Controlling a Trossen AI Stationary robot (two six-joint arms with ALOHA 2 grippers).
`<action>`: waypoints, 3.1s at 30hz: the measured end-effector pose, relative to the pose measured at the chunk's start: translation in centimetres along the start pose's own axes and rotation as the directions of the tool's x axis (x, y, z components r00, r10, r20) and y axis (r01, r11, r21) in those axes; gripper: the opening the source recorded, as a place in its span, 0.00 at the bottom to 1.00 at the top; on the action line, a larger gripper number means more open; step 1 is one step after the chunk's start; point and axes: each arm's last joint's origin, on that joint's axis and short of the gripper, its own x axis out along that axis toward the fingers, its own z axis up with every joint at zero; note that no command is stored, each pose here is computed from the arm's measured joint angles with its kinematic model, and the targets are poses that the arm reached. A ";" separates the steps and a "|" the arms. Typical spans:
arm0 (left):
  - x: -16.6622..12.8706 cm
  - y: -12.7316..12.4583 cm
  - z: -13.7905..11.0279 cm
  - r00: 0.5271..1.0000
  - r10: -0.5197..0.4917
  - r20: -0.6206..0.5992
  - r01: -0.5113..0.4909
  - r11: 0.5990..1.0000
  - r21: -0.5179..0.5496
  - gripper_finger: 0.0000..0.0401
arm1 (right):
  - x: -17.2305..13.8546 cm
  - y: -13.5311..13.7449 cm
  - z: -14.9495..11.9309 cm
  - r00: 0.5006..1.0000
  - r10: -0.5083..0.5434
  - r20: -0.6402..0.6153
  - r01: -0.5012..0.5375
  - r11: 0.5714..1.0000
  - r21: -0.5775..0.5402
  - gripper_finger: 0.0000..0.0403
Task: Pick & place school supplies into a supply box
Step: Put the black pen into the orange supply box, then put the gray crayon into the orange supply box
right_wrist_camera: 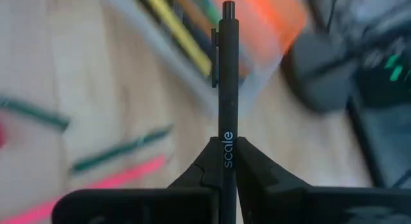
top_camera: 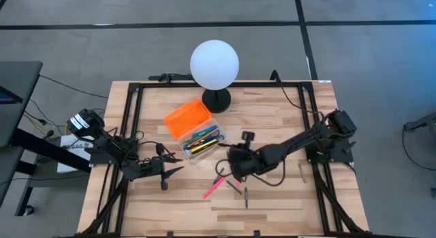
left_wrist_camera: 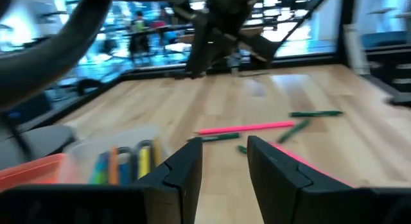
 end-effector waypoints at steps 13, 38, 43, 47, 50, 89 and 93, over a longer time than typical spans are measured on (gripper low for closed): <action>0.0 0.1 -0.1 0.999 0.052 -0.005 -0.052 0.999 0.006 0.30 | 3.8 -4.2 3.7 0.975 0.081 0.206 -0.039 0.980 -0.198 0.02; 0.0 0.2 -0.2 0.999 0.051 -0.015 -0.051 0.998 0.033 0.30 | 13.5 0.5 5.4 0.982 0.122 0.141 -0.028 0.845 -0.535 0.06; 0.0 0.2 -0.2 0.999 0.051 -0.016 -0.051 0.998 0.034 0.30 | 13.4 0.3 5.6 0.987 0.073 0.143 0.014 0.847 -0.531 0.08; 0.0 0.2 -0.2 0.999 0.051 -0.016 -0.050 0.998 0.034 0.30 | 13.3 0.0 5.7 0.989 0.043 0.140 0.042 0.835 -0.548 0.09; 0.0 0.2 -0.2 0.999 0.051 -0.016 -0.050 0.998 0.034 0.30 | 13.3 0.1 5.6 0.989 0.049 0.139 0.039 0.824 -0.565 0.09; 0.0 -0.1 -0.2 1.000 -0.026 -0.013 0.026 1.000 -0.002 0.30 | 2.2 -2.9 1.3 0.953 0.203 0.224 -0.158 0.966 -0.206 0.28; 0.0 -0.1 -0.2 0.999 -0.045 -0.013 0.045 0.999 -0.003 0.30 | -0.3 -2.8 -1.7 0.933 0.193 0.303 -0.160 0.978 -0.133 0.27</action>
